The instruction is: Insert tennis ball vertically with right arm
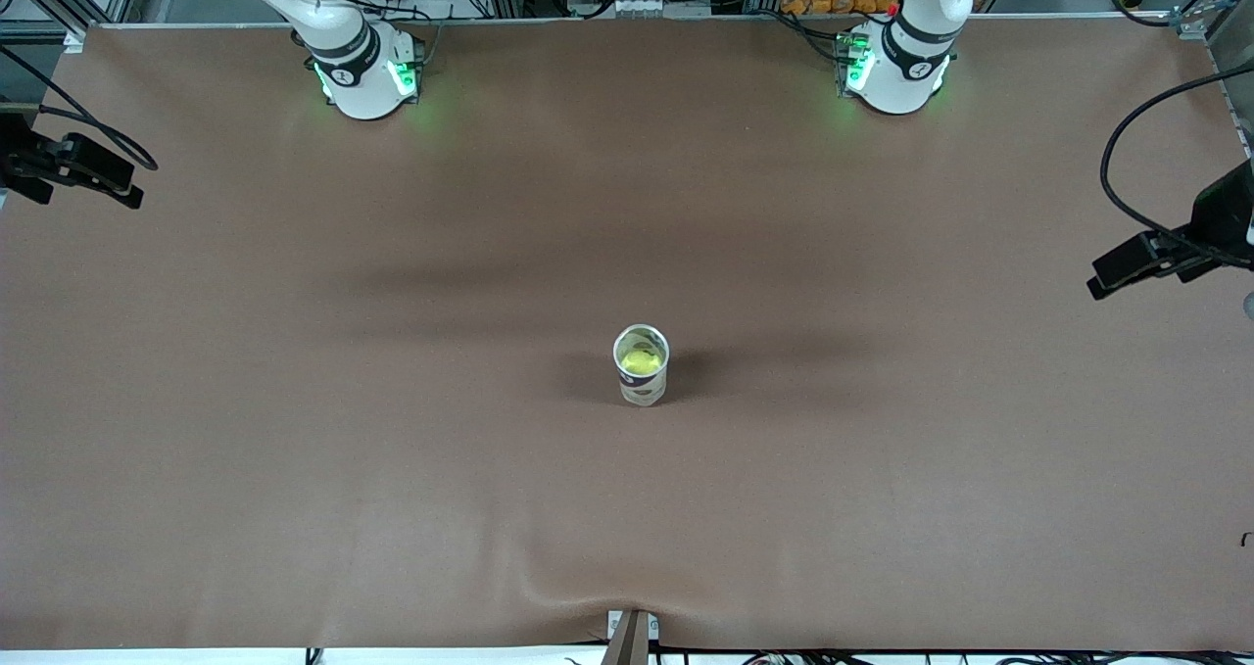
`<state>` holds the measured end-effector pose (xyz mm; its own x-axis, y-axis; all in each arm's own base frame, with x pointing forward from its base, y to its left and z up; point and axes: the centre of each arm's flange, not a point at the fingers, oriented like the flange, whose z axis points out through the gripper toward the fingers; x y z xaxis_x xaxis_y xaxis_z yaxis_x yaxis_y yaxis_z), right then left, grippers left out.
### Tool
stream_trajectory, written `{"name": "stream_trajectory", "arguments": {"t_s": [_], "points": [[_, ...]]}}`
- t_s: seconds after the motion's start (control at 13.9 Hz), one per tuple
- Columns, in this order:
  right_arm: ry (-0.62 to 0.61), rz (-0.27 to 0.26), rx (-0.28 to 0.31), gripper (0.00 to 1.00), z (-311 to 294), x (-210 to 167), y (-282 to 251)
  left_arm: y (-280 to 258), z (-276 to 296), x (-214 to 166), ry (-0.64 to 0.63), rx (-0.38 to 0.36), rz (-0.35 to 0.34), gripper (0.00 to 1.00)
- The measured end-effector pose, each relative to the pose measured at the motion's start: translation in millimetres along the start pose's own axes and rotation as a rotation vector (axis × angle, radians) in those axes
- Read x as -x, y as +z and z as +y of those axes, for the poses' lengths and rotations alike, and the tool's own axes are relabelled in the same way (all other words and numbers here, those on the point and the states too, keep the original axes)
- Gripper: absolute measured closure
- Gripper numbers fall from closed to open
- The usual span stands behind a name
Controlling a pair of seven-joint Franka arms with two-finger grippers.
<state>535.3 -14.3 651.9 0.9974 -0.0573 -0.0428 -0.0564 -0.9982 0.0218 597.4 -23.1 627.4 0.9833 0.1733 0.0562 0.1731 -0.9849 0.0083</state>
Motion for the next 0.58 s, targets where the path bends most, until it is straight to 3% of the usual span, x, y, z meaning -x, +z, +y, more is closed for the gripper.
{"name": "stream_trajectory", "arguments": {"t_s": [0.58], "points": [[0.0, 0.001, 0.0, 0.0, 0, 0, 0, -8, -17, 43, 0.009, -0.009, -0.011, 0.0]]}}
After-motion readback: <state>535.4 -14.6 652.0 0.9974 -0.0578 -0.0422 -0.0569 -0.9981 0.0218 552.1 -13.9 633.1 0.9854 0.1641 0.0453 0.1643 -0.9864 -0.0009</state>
